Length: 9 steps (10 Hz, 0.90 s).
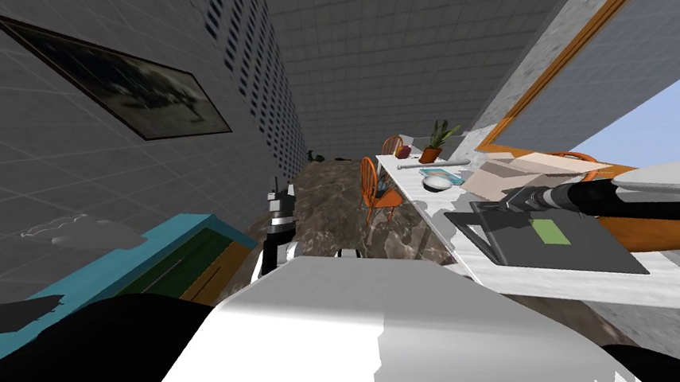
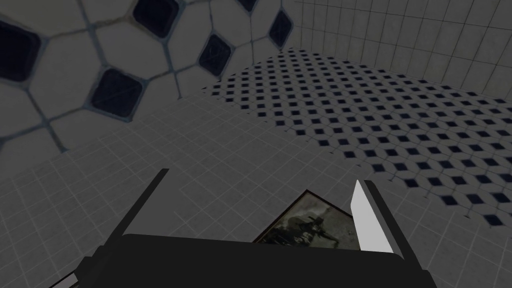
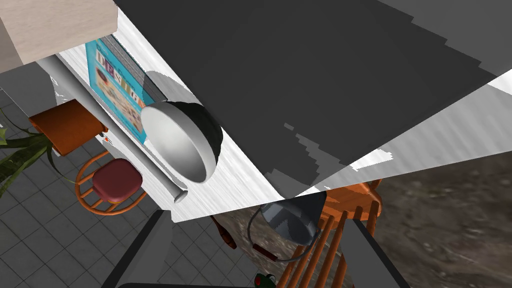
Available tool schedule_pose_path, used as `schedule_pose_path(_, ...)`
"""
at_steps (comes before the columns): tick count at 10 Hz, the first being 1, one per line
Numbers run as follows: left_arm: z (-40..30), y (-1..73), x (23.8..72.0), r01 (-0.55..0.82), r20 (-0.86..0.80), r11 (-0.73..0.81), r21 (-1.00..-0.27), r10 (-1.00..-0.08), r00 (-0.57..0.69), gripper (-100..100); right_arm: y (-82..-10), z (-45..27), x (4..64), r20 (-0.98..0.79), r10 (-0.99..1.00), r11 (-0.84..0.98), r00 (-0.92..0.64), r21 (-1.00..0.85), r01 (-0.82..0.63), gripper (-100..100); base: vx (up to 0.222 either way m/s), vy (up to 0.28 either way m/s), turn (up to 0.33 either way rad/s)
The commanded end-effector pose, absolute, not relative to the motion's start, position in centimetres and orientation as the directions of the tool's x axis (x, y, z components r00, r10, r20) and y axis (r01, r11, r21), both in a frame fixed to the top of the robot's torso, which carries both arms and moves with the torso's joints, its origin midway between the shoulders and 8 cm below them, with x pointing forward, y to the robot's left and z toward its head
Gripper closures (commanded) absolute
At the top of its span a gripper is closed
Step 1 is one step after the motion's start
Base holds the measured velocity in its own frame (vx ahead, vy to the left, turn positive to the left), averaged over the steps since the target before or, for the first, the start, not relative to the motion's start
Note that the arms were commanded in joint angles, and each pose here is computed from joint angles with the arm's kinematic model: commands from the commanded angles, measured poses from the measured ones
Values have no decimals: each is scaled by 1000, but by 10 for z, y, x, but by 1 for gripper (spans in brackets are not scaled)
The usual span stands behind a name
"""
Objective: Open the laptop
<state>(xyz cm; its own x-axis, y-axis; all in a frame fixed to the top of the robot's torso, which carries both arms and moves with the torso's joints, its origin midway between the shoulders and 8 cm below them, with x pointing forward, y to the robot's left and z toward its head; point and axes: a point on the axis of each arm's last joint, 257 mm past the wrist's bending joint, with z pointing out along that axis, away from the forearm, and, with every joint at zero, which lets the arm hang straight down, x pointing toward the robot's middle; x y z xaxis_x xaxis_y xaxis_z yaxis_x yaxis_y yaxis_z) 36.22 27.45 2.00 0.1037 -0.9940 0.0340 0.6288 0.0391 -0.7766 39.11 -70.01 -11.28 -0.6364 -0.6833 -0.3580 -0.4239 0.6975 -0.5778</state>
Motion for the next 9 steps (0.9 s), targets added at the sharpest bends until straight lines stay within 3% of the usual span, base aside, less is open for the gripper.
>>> schedule_pose_path(1, 20, 274, 362, 629, 34, 39, -777, -994, 104, 0, -701, -99, 398, -358, -691, 693, -628, -576, -434, -100, 5, 21, -56)
schedule_pose_path(3, 20, 274, 362, 629, 34, 39, -777, -994, 104, 0, -701, -96, 399, -359, -690, 693, -628, -576, -433, -100, 5, 16, -33)
schedule_pose_path(4, 20, 274, 362, 629, 34, 39, -777, -994, 104, 0, -701, -96, 399, -359, -691, 693, -628, -575, -434, 0, 0, 0, 0)
schedule_pose_path(9, 20, 274, 362, 629, 34, 39, -777, -994, 104, 0, -701, -96, 399, -359, -691, 693, -628, -575, -434, 0, 0, 0, 0)
